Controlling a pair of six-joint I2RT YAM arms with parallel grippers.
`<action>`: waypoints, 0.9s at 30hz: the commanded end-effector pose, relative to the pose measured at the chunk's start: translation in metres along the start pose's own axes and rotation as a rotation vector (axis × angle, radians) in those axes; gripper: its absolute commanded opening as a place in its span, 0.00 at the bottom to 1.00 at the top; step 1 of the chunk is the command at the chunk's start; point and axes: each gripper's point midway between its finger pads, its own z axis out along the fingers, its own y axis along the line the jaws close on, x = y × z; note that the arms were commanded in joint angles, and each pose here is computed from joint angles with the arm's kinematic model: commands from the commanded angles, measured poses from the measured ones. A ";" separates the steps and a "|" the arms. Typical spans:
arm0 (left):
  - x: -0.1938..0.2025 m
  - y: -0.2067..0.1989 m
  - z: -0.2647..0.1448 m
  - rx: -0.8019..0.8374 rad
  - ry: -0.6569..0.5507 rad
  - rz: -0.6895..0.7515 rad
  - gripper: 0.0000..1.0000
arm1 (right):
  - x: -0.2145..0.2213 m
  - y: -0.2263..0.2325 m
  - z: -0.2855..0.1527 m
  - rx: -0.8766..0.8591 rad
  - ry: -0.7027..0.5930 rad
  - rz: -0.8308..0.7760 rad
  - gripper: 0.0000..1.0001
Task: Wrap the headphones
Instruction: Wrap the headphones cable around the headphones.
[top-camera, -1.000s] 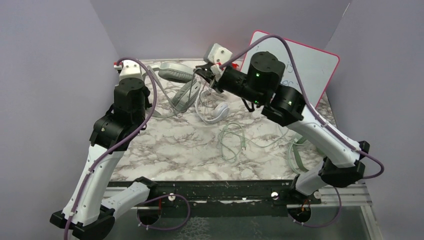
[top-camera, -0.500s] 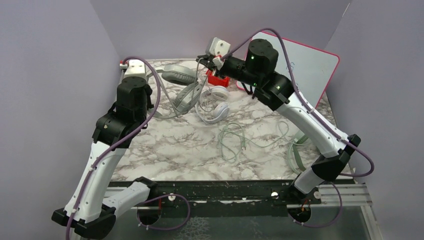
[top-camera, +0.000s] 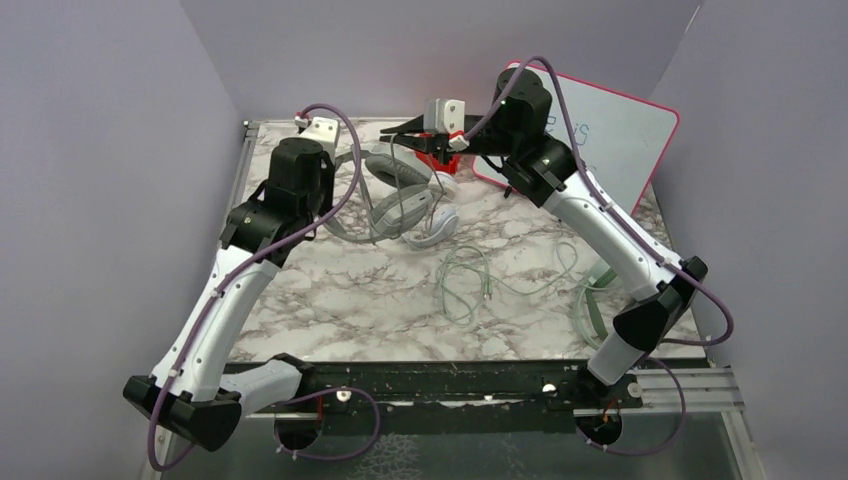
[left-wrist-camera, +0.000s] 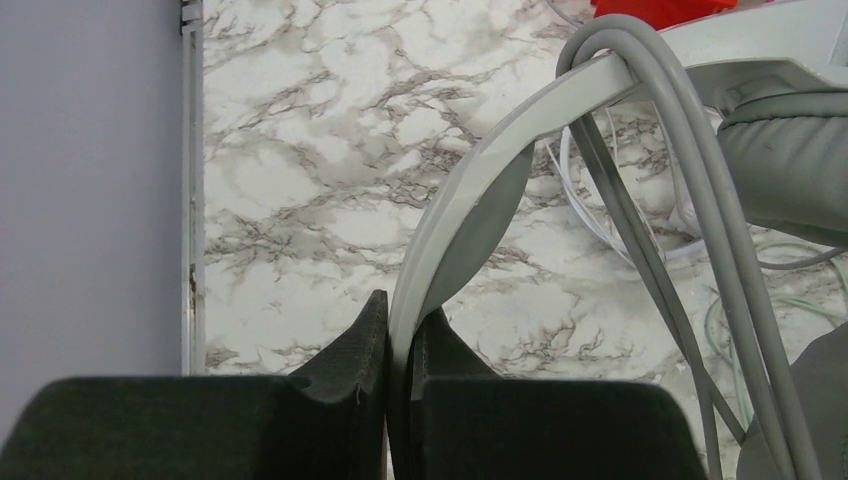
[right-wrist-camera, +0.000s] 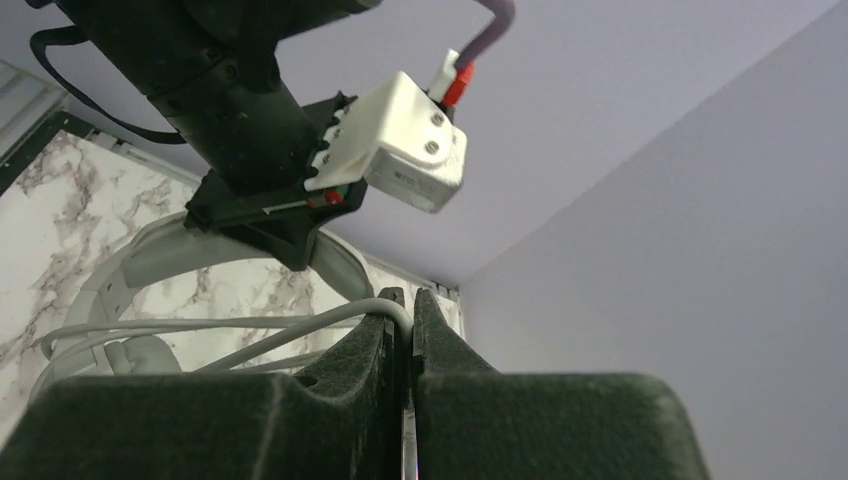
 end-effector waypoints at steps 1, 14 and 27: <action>0.014 -0.023 0.007 0.138 0.025 0.120 0.00 | -0.029 -0.026 0.006 0.031 -0.120 -0.210 0.08; 0.005 -0.035 -0.004 0.241 -0.154 0.182 0.00 | 0.002 -0.019 0.023 -0.076 -0.123 -0.332 0.01; 0.025 0.004 0.033 -0.147 0.101 -0.146 0.00 | -0.011 -0.017 0.029 -0.020 -0.181 -0.299 0.00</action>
